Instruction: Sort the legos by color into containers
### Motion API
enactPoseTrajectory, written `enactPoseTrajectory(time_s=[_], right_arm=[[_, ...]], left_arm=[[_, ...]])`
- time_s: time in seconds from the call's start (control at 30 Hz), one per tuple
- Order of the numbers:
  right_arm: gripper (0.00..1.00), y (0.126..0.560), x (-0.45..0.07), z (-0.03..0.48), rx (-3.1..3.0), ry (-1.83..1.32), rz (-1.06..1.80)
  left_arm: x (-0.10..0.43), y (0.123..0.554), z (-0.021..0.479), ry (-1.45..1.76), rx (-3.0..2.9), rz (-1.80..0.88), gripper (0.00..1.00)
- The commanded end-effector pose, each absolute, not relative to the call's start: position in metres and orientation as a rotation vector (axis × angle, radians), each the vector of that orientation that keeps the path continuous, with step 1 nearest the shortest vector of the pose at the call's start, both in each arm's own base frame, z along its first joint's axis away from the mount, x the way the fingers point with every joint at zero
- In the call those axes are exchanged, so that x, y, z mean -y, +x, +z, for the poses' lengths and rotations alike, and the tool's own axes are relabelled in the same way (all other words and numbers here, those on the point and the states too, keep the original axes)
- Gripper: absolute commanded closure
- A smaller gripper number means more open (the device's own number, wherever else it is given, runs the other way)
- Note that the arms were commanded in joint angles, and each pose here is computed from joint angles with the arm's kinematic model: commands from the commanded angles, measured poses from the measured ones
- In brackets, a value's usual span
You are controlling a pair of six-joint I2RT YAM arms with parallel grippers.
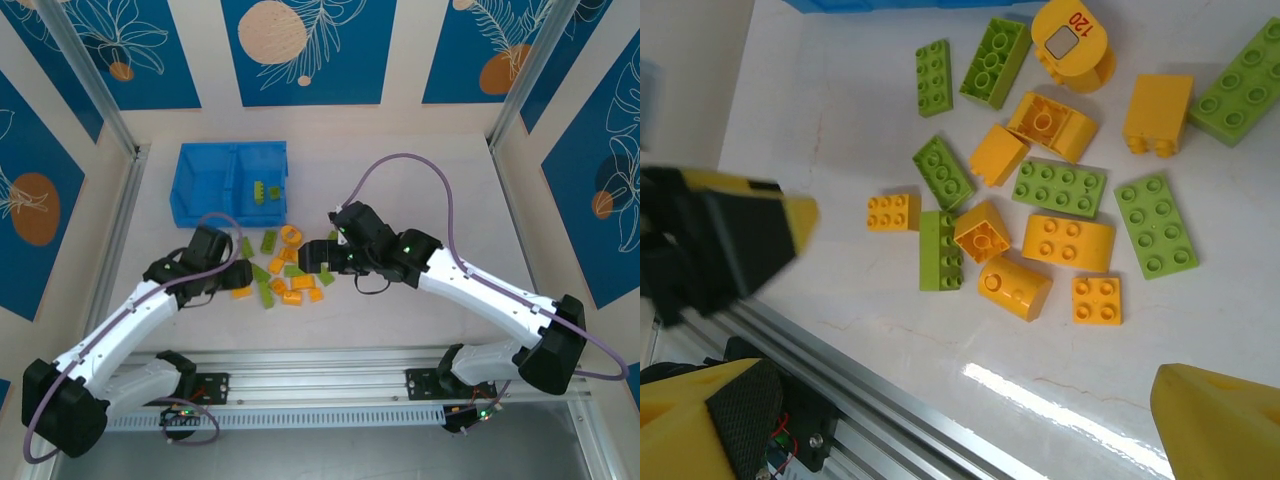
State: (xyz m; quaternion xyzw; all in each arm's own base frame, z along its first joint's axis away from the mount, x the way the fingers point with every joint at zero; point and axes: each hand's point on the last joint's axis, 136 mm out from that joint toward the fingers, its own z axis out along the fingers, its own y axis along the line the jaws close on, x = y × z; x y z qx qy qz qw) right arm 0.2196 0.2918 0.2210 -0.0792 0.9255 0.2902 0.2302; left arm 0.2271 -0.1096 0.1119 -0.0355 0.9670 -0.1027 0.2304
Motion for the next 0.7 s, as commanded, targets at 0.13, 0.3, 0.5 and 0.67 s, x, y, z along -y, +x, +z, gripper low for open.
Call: enactPoseTrajectory(time_s=[0.13, 0.3, 0.5, 0.67], right_arm=[[0.03, 0.220, -0.298, 0.230, -2.540, -0.245, 0.833], [0.03, 0.217, -0.294, 0.229, -2.547, -0.224, 0.826], [0.03, 0.215, -0.289, 0.232, -2.538, -0.203, 0.829], [0.03, 0.216, -0.289, 0.232, -2.534, -0.204, 0.826]], left_arm=[[0.130, 0.207, 0.063, -0.200, -2.770, -0.456, 0.25], [0.132, 0.221, 0.051, -0.170, -2.793, -0.388, 0.24], [0.116, 0.228, 0.034, -0.176, -2.816, -0.214, 0.22], [0.108, 0.235, 0.023, -0.190, -2.816, -0.118, 0.24]])
